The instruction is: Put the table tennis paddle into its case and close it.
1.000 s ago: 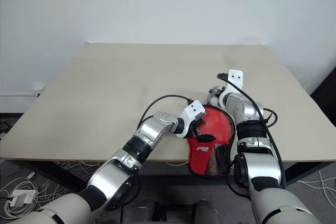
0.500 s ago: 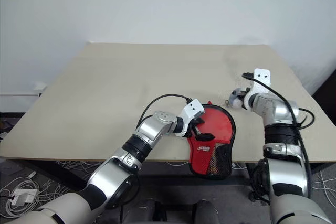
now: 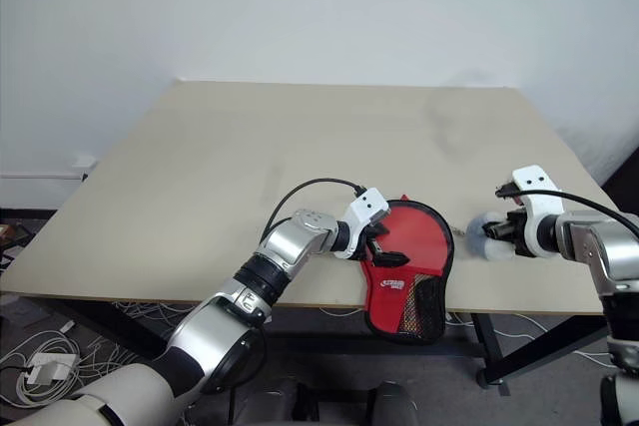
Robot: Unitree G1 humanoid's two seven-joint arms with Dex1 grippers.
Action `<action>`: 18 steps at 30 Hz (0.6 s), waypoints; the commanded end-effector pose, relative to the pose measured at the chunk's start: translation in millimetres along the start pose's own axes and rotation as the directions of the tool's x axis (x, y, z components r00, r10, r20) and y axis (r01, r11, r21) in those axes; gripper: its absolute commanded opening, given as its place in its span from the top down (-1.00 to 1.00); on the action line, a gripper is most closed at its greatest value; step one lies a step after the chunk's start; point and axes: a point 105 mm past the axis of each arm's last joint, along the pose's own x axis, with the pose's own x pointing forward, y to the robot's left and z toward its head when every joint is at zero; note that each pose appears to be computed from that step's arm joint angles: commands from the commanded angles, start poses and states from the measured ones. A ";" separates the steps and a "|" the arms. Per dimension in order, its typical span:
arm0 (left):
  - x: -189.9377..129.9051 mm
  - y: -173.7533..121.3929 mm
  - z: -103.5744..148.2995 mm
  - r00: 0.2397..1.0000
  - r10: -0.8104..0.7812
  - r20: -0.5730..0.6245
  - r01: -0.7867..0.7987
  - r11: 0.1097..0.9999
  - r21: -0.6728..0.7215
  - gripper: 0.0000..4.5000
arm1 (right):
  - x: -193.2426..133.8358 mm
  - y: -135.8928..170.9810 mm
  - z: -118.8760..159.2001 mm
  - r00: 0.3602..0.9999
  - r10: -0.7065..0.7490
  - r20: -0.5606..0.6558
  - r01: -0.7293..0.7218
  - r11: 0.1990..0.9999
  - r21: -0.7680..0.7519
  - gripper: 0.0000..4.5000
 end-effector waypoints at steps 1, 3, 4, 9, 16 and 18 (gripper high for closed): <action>0.4 4.7 -20.8 0.998 0.019 -0.065 -0.022 0.999 -0.048 -1.00 | -20.2 5.8 3.8 0.998 0.055 0.023 -0.052 0.993 -0.107 0.84; 0.9 4.3 -20.7 0.998 0.016 -0.064 -0.020 0.999 -0.048 -1.00 | -27.7 7.6 -1.8 0.997 0.081 0.015 -0.078 0.983 -0.166 0.84; 1.2 4.0 -20.8 0.998 0.015 -0.065 -0.018 0.999 -0.048 -1.00 | -31.7 10.0 -4.2 0.995 0.102 0.011 -0.098 0.977 -0.191 0.84; 3.3 1.7 -20.4 0.998 0.007 -0.065 -0.009 0.999 -0.043 -1.00 | -45.8 15.1 -17.0 0.985 0.167 -0.033 -0.170 0.942 -0.289 0.84; 4.9 1.1 -18.9 0.998 0.002 -0.063 -0.005 0.999 -0.038 -1.00 | -63.7 45.6 -25.1 0.934 0.345 -0.092 -0.349 0.830 -0.435 0.84; 5.4 1.3 -19.1 0.998 0.003 -0.064 -0.005 0.999 -0.035 -1.00 | -68.3 51.9 -32.2 0.912 0.382 -0.146 -0.404 0.789 -0.462 0.84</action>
